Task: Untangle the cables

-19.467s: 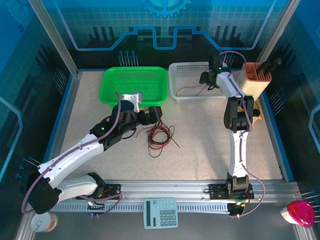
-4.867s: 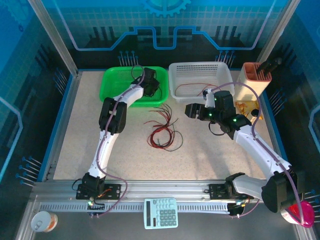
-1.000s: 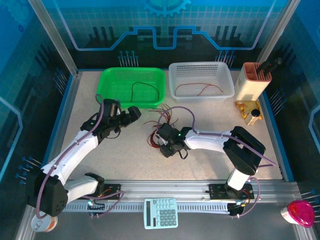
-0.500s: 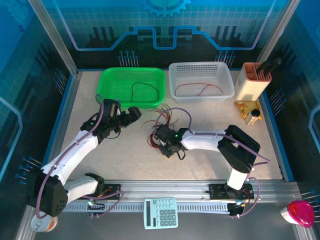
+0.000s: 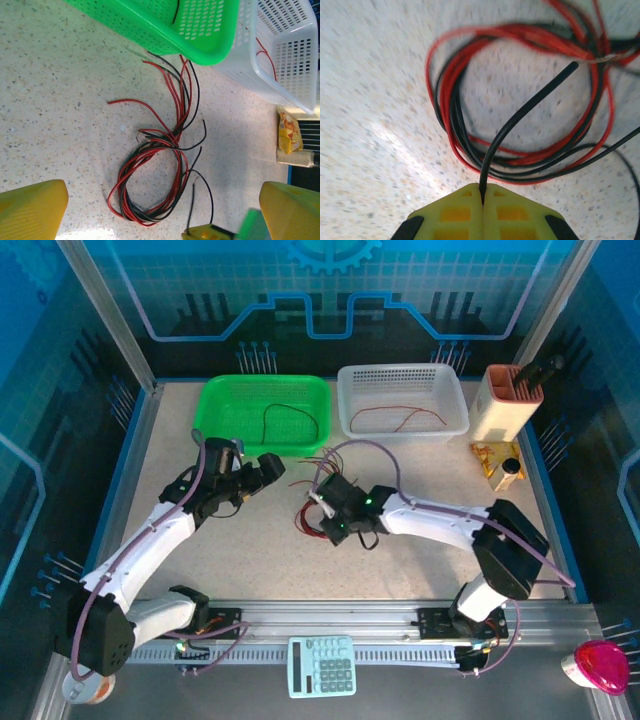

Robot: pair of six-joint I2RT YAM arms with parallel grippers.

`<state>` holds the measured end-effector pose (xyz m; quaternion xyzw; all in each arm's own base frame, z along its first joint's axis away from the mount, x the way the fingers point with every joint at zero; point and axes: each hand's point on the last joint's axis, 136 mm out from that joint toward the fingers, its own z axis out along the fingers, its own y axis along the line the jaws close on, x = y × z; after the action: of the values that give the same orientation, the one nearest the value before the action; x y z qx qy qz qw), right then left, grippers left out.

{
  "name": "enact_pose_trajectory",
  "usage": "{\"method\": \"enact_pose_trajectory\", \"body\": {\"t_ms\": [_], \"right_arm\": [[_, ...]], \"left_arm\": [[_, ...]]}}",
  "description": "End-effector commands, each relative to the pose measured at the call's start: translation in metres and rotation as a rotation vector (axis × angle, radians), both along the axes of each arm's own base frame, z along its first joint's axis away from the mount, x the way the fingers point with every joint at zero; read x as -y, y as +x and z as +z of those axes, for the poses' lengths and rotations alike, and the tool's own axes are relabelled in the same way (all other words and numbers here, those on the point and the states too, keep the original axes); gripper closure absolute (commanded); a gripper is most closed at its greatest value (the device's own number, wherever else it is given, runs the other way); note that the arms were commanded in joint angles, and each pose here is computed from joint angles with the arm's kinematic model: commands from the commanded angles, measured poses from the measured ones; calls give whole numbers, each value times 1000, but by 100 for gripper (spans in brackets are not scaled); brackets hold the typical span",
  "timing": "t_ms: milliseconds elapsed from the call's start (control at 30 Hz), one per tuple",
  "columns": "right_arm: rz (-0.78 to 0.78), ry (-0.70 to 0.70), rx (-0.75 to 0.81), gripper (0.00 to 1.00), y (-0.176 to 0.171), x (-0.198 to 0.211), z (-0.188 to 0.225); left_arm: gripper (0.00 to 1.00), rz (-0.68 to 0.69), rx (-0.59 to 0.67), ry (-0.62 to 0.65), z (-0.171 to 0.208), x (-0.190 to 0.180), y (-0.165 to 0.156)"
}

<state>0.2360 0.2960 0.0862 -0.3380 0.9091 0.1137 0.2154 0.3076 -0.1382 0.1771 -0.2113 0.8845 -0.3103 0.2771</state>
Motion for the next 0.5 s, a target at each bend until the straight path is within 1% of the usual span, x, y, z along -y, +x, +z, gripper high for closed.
{"method": "enact_pose_trajectory", "body": {"t_ms": [0,233,467], "right_arm": [[-1,163,-2,100,10,-9,41],[-79,461,-12,100,34,-8,100],[-190,672,49,100,69,5,165]], "left_arm": [[1,-48,56,-72,26,11,4],[1,-135,89,-152,32,32,2],[1,-210,133,-79,22,42,-5]]}}
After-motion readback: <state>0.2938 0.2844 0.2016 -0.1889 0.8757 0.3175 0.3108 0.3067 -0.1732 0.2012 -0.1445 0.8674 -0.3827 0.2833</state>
